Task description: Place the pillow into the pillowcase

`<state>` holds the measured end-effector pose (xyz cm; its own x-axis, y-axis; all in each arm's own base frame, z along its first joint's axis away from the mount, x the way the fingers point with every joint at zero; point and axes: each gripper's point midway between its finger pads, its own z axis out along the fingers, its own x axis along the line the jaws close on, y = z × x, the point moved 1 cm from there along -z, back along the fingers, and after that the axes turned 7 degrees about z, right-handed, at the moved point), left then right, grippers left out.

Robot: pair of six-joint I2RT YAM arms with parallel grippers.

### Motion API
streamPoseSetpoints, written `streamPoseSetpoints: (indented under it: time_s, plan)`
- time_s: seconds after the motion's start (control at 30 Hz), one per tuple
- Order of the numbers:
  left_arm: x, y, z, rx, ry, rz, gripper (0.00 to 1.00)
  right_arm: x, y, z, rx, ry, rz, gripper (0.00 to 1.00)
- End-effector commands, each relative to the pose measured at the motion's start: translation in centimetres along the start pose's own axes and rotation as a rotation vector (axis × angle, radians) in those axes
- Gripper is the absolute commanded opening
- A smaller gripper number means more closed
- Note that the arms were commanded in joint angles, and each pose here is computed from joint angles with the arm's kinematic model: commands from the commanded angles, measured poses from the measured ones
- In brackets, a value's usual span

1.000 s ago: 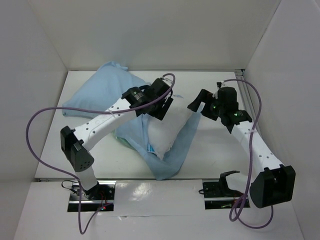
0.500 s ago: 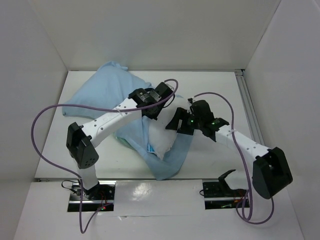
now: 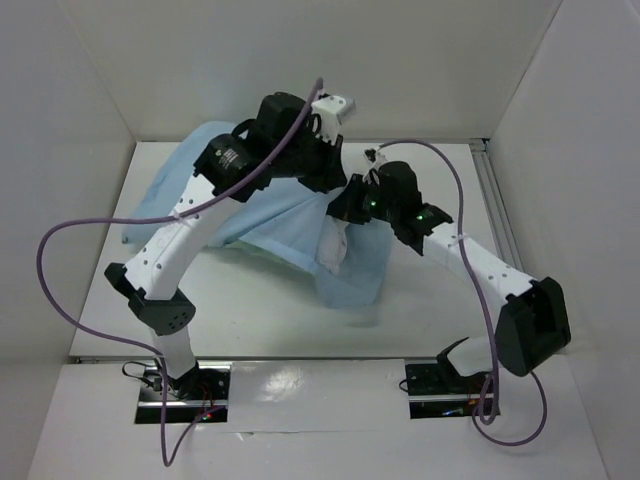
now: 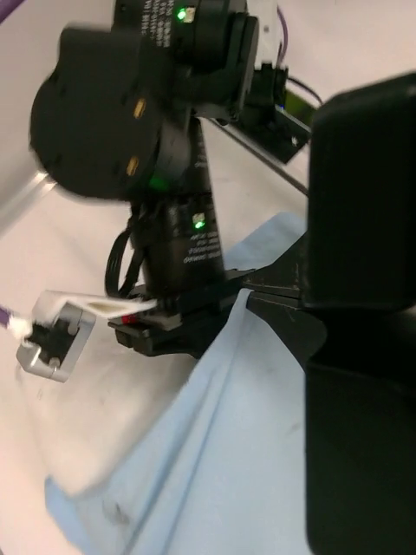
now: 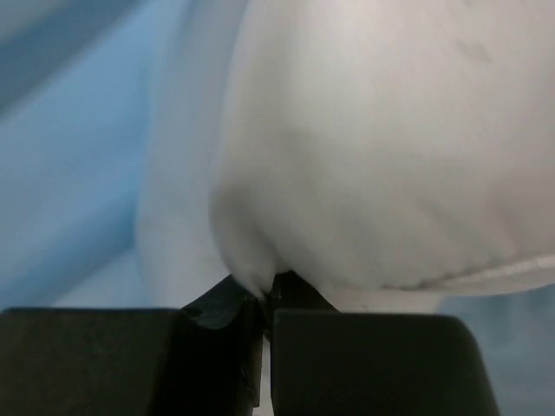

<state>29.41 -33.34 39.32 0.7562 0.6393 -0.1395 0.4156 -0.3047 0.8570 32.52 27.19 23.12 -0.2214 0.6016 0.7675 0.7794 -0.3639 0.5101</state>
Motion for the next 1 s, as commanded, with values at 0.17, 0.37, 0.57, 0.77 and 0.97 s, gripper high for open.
streamPoseSetpoints:
  time_s: [0.17,0.37,0.57,0.77,0.97]
  plan:
    - [-8.5,3.8,-2.2,-0.146,-0.487,-0.072,0.0,0.2,-4.9,3.7,0.032,0.129,0.051,0.0]
    - [-8.6,-0.2,-1.5,-0.054,-0.501,-0.168,0.0,-1.9,-7.0,6.1,0.073,0.092,0.082,0.0]
    - [-7.5,-3.2,-0.2,0.006,-0.407,-0.21,0.0,-0.5,-4.9,4.1,0.012,0.08,0.028,0.0]
    - [-5.7,-2.8,-0.3,-0.012,-0.325,-0.216,0.0,-3.0,-4.3,-0.4,-0.04,-0.073,-0.014,0.7]
    - [-4.3,-3.8,0.5,0.027,-0.288,-0.223,0.0,-9.8,-2.2,-5.7,-0.119,-0.217,0.07,0.89]
